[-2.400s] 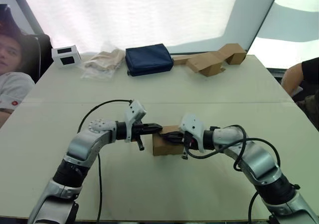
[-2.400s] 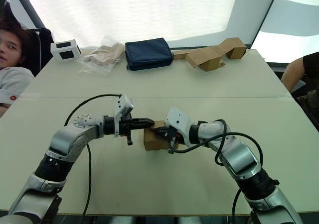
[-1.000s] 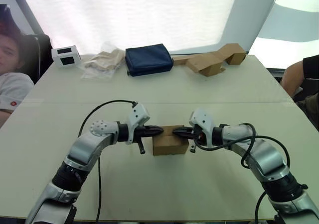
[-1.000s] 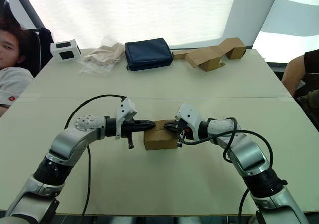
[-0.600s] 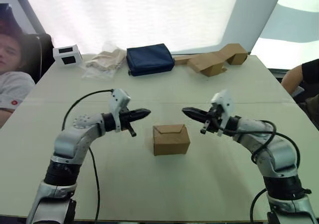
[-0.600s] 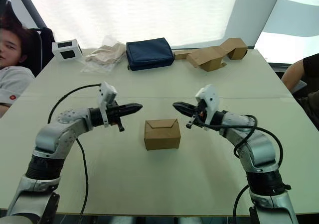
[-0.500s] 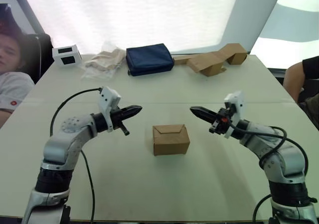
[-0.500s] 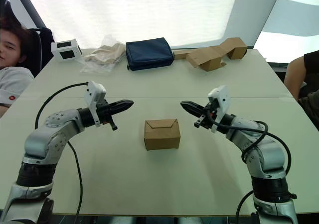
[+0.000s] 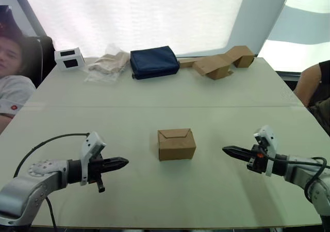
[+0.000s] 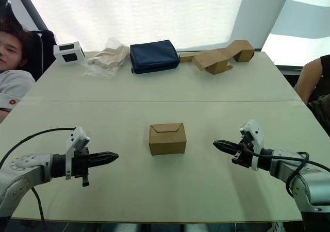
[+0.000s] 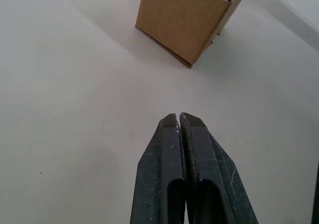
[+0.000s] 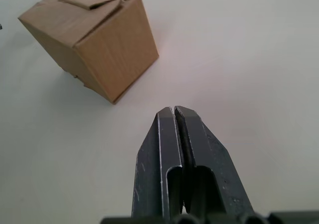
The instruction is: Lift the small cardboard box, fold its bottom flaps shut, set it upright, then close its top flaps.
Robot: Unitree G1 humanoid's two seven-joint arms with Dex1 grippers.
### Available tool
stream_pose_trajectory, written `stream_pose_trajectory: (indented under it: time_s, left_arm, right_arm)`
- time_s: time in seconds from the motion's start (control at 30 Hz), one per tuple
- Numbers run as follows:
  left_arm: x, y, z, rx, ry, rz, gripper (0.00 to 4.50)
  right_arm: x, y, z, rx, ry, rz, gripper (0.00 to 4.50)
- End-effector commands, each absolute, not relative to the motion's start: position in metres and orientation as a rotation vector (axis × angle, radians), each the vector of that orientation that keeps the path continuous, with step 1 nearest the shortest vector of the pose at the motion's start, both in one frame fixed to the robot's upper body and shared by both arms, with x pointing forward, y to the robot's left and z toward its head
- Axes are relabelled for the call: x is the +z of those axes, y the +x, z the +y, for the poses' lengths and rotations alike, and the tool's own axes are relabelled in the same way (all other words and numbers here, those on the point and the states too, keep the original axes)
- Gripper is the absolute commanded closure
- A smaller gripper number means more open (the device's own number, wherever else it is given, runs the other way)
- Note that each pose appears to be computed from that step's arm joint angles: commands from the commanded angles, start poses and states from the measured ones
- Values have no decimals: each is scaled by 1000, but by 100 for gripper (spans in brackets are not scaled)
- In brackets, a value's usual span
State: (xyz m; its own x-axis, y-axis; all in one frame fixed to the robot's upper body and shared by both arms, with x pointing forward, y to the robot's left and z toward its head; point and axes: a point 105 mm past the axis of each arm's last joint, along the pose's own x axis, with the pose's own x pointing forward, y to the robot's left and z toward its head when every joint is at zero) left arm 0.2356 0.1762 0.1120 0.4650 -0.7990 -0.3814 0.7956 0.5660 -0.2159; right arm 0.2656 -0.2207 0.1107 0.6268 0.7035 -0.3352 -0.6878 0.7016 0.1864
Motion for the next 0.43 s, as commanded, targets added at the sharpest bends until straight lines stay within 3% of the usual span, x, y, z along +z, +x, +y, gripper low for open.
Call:
stream_pose_trajectory:
  time_s: [0.03, 0.43]
  left_arm:
    - [120, 233, 170, -1000, 8, 429, 443]
    - [107, 231, 185, -949, -51, 457, 443]
  right_arm:
    - [120, 269, -223, 818, 9, 368, 450]
    - [104, 251, -205, 934, 72, 466, 450]
